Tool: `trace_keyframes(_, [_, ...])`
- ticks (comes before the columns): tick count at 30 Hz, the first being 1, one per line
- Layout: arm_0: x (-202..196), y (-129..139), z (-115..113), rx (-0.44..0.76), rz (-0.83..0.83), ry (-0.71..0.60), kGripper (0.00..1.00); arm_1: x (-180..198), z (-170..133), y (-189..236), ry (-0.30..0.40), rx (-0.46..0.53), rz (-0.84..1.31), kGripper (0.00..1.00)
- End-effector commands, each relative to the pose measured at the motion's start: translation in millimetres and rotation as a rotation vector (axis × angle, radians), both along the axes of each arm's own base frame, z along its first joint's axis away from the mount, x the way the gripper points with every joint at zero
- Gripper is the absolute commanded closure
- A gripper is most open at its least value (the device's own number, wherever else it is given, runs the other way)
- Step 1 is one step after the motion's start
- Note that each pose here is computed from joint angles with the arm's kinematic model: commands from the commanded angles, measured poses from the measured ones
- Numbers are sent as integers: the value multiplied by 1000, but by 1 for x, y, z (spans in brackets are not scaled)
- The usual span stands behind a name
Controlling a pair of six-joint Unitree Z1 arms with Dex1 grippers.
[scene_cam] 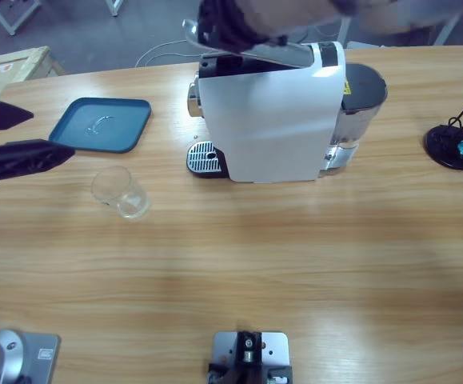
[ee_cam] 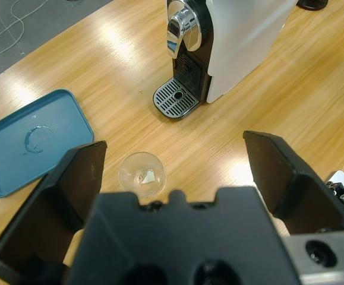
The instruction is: Pour coffee
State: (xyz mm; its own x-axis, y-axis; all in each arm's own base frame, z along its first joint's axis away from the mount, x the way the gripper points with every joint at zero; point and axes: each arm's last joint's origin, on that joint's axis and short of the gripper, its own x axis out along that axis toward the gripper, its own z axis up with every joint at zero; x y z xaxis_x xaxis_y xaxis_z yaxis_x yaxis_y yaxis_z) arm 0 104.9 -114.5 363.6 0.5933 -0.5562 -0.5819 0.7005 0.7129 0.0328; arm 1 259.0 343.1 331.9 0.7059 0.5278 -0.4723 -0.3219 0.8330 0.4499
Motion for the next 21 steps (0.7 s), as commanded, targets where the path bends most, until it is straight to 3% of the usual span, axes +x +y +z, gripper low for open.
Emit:
trace_keyframes(1, [0, -2, -14, 48, 1, 39, 4, -4, -91, 25, 166, -223, 72, 1000])
trace_keyframes(9, [1, -3, -15, 47, 1, 46, 4, -2, -128, 24, 252, -335, 70, 1000])
trace_keyframes(21, [2, -4, -17, 53, 5, 58, 4, 1, -146, 21, 314, -359, 60, 1000])
